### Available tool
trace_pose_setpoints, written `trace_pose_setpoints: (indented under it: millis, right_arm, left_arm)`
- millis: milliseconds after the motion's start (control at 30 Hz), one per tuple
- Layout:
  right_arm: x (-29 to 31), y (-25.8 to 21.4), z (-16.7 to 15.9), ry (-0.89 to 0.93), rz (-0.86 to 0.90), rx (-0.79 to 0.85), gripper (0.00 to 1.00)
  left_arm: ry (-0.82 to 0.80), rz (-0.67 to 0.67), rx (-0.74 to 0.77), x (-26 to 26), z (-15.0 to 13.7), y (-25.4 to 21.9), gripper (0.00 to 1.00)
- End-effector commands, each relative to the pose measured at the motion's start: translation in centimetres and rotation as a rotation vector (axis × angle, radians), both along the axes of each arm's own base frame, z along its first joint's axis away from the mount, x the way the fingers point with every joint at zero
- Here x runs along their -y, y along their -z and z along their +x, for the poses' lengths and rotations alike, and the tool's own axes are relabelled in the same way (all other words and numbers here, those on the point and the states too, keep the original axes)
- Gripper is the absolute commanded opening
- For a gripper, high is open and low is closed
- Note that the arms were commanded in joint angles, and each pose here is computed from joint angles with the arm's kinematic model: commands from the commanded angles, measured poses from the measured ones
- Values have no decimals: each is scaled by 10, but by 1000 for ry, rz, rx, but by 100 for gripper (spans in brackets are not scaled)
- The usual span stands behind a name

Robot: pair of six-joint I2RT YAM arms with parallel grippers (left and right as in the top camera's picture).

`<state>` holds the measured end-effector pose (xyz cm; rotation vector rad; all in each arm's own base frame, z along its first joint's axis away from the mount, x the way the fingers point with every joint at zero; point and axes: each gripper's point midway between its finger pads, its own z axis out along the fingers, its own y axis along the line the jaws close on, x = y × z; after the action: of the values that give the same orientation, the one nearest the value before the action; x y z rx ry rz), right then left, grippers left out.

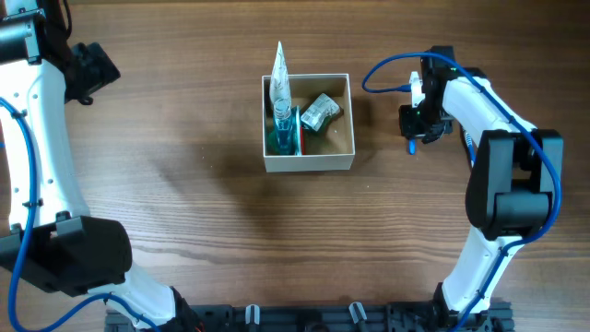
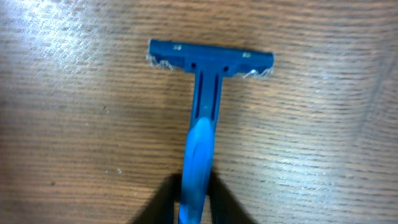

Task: Pack container
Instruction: 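Move the right gripper to the blue razor and grasp it, then carry the razor over the box and release it inside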

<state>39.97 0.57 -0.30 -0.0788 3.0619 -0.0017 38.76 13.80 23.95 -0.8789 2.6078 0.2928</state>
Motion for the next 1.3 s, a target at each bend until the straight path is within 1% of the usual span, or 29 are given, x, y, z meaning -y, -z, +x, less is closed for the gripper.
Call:
trace_pose_setpoints:
  millis: [0, 167, 267, 400, 533, 567, 667, 833, 1000, 1100, 1200, 1233, 1267]
  right_arm:
    - [-1, 3, 1, 17, 10, -31, 4]
    - [-4, -31, 17, 15, 26, -13, 4]
    - [-18, -61, 27, 7, 109, 4, 4]
    - [-66, -116, 31, -23, 382, 15, 4]
    - [-127, -167, 25, -59, 674, 11, 4]
    - [-139, -173, 21, -55, 709, -2, 4]
    - [-163, -171, 12, 26, 692, -71, 4]
    - [-198, -160, -3, 147, 588, -139, 4]
    - [-203, -144, -9, 293, 402, -119, 4]
    - [-197, -141, -6, 359, 350, -97, 6]
    - [-193, -141, 1, 365, 349, -70, 35]
    - [-189, -141, 6, 368, 349, -54, 54]
    - [-186, -141, 9, 375, 344, -43, 67]
  left_arm:
    - [-9, -12, -1, 0, 0, 3, 100]
    - [-9, -12, -1, 0, 0, 3, 100]
    - [-9, -12, -1, 0, 0, 3, 100]
    - [-9, -12, -1, 0, 0, 3, 100]
    - [-9, -12, -1, 0, 0, 3, 100]
    - [-9, -12, -1, 0, 0, 3, 100]
    - [-9, -12, -2, 0, 0, 3, 100]
    - [-9, -12, -2, 0, 0, 3, 100]
    - [-9, -12, -1, 0, 0, 3, 100]
    - [-9, -12, -1, 0, 0, 3, 100]
    - [-9, -12, -1, 0, 0, 3, 100]
    - [-9, -12, -1, 0, 0, 3, 100]
    - [-9, -12, -1, 0, 0, 3, 100]
